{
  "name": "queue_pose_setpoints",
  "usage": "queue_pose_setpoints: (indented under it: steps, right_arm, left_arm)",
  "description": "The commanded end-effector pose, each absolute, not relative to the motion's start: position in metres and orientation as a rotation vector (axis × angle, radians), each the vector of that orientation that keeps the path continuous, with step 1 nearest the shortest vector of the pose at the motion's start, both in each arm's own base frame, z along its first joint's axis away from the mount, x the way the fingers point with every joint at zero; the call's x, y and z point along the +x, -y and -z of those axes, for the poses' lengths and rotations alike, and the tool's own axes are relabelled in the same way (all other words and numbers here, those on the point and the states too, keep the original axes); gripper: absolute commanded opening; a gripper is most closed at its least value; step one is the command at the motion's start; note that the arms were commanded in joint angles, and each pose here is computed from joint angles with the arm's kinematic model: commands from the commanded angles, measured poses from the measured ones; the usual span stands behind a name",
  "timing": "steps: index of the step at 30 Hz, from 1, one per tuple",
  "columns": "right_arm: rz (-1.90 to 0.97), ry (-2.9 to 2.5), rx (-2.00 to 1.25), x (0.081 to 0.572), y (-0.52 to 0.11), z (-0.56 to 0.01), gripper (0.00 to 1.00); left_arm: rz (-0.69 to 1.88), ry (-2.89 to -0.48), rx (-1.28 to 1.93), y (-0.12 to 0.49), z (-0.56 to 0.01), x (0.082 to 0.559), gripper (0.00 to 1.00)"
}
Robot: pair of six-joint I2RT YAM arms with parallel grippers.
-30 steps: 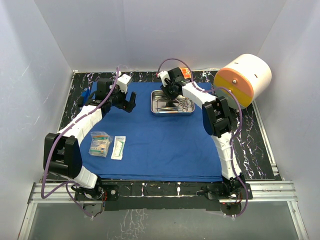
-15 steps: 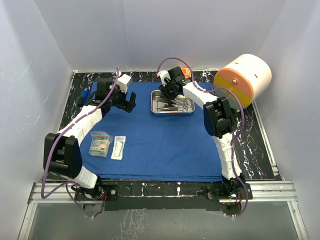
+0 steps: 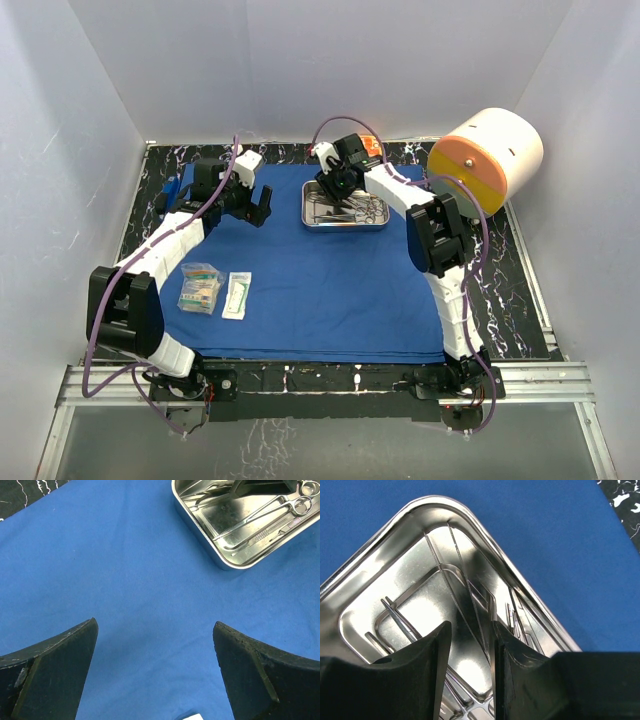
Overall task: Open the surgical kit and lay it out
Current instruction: Pick up the medical item from the container.
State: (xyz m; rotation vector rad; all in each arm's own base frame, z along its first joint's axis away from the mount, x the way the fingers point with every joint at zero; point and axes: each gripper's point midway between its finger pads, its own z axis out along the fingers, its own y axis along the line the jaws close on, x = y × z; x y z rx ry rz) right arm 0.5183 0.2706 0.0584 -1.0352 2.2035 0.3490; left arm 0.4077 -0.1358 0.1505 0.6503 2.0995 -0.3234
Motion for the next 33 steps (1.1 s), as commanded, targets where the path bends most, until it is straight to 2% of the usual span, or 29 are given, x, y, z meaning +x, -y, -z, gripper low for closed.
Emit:
queue_pose_setpoints:
  steps: [1,15,23,33]
  right_arm:
    - [-0.314,-2.146,-1.075,0.524,-0.279,-0.07,0.34]
    - [-0.24,-2.176,-1.127,0.526,-0.274,-0.044,0.32]
    - [-0.245,-2.182,-1.122,0.522,-0.274,-0.048,0.17]
    - [-0.28,-2.126,-0.993,0.523,-0.278,-0.106,0.04]
  left_arm:
    - [0.319,-2.039,0.655,0.134,-0.171,0.407,0.99]
    - [0.319,-2.037,0.657,0.134,-0.172,0.407,0.98]
    - [0.321,-2.042,0.654,0.134,-0.17,0.408,0.98]
    - [0.324,-2.052,0.554,0.131,-0.179,0.412,0.99]
